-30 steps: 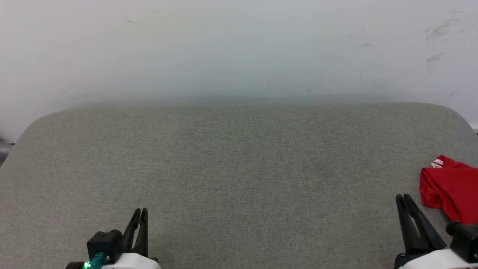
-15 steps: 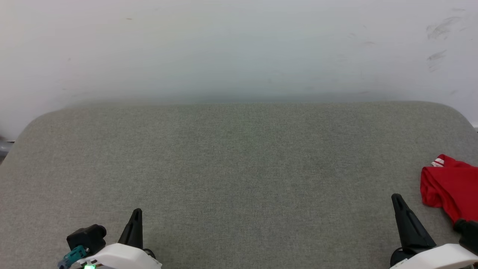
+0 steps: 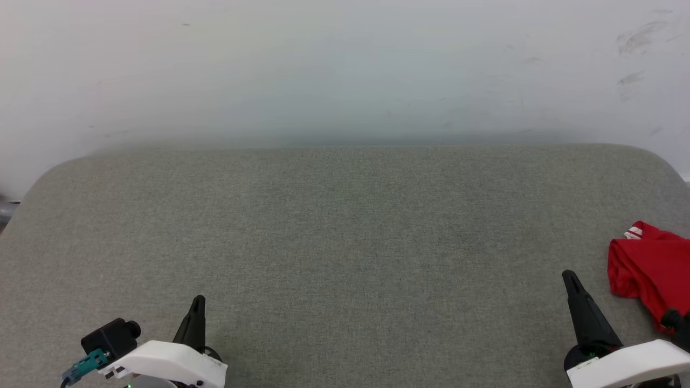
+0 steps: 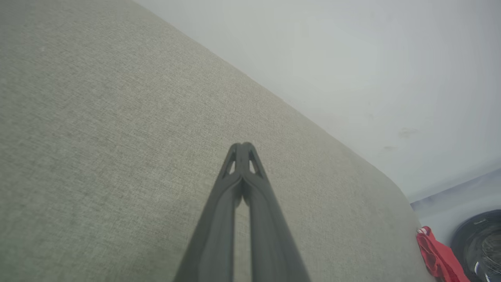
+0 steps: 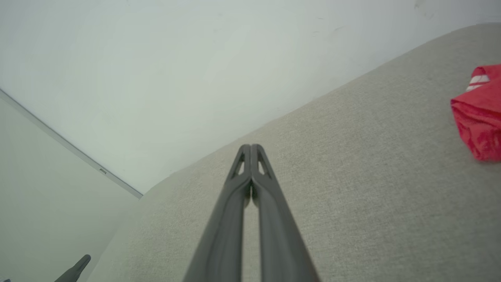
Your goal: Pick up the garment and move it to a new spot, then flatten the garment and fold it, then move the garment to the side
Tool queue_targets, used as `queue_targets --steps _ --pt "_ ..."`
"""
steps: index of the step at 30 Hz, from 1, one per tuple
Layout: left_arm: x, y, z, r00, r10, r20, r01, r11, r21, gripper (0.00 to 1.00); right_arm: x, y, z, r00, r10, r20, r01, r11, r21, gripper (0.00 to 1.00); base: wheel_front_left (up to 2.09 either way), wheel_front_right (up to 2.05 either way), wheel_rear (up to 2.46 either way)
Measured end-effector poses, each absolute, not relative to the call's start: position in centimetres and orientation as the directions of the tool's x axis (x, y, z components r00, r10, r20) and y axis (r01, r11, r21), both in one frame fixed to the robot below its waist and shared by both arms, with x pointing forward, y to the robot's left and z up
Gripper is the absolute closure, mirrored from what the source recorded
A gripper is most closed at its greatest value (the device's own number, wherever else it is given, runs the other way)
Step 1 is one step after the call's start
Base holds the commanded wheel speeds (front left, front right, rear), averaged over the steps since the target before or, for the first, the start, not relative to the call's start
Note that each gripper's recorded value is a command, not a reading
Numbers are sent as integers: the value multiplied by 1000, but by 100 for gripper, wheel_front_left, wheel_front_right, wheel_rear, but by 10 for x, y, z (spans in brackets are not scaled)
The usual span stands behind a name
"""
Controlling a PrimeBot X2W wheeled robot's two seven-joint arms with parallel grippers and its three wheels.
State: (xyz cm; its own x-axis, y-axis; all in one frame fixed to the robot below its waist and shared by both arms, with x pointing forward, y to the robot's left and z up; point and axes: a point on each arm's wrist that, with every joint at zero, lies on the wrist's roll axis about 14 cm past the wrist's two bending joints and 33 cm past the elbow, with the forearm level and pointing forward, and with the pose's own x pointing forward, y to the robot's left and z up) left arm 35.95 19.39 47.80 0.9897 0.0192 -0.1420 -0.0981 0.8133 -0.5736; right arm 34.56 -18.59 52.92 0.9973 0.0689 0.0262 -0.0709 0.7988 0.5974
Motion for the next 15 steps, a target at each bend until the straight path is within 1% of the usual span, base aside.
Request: queue_targets --steps 15 --pt "366 194 480 989 7 -148 -115 670 -733 100 354 -188 524 998 61 25 -59 661 748 100 0 0 0"
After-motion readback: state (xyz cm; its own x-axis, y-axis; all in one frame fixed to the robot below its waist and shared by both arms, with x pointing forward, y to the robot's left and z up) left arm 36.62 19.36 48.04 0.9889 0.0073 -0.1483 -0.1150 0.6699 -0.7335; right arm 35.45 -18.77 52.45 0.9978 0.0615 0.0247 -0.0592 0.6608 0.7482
